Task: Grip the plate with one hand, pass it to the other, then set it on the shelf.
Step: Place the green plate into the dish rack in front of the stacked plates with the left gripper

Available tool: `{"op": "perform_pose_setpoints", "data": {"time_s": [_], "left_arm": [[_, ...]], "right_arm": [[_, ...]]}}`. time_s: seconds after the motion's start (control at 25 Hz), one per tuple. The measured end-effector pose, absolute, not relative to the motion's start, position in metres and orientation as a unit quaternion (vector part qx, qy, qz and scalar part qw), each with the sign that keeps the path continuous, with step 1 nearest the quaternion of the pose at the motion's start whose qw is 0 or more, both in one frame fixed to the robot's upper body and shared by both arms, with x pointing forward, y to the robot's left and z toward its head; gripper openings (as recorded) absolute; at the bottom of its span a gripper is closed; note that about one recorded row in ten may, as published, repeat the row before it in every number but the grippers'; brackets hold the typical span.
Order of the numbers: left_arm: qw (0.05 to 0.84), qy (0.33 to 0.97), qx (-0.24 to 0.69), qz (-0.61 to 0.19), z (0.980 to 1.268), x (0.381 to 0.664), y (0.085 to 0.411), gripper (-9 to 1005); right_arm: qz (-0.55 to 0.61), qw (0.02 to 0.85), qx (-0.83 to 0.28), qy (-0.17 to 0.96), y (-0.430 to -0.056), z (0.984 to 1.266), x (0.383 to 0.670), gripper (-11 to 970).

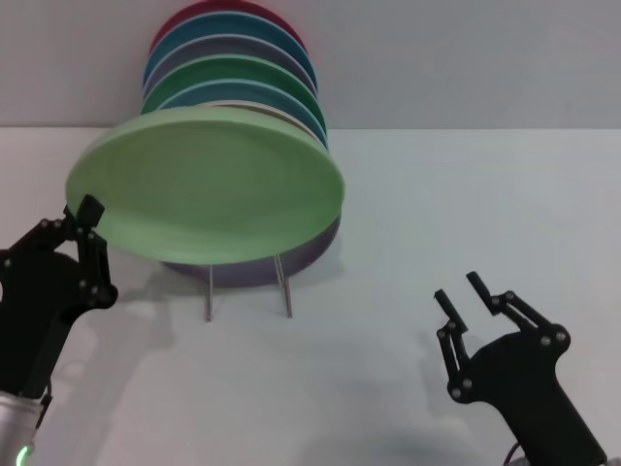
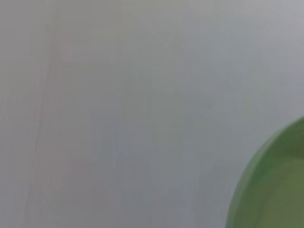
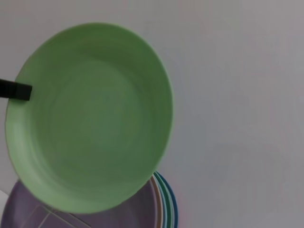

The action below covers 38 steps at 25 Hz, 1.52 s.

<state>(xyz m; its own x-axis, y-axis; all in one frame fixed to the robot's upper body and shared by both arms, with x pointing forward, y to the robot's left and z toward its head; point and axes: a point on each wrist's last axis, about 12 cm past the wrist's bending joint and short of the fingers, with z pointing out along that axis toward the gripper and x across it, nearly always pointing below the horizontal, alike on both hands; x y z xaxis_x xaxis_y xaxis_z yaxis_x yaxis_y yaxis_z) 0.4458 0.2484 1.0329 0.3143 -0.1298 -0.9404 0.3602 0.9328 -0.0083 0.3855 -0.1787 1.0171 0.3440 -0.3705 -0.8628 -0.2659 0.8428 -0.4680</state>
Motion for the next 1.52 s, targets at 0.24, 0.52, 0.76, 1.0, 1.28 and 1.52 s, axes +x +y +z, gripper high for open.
{"op": "perform_pose_setpoints", "data": {"time_s": [0.24, 0.52, 0.76, 1.0, 1.28, 1.52], "left_arm": [[0.801, 0.575, 0.114, -0.123, 1.033, 0.460, 0.249, 40], [0.802, 0.572, 0.121, -0.122, 1.036, 0.467, 0.245, 41], [0.799, 0.574, 0.128, -0.124, 1.036, 0.471, 0.243, 42], [0.786, 0.592, 0.132, -0.122, 1.031, 0.472, 0.242, 43], [0.770, 0.612, 0.140, -0.115, 1.024, 0.473, 0.244, 44], [0.752, 0.634, 0.145, -0.113, 1.018, 0.474, 0.243, 45]], "right_arm": [[-0.047, 0.770, -0.278, 0.572, -0.185, 1.016, 0.392, 265], [-0.060, 0.771, -0.271, 0.573, -0.190, 1.017, 0.397, 265], [-0.070, 0.771, -0.267, 0.573, -0.194, 1.017, 0.400, 265], [-0.078, 0.772, -0.263, 0.574, -0.197, 1.018, 0.403, 264], [-0.087, 0.773, -0.259, 0.573, -0.199, 1.019, 0.408, 264], [-0.094, 0.772, -0.254, 0.575, -0.201, 1.019, 0.413, 266]]}}
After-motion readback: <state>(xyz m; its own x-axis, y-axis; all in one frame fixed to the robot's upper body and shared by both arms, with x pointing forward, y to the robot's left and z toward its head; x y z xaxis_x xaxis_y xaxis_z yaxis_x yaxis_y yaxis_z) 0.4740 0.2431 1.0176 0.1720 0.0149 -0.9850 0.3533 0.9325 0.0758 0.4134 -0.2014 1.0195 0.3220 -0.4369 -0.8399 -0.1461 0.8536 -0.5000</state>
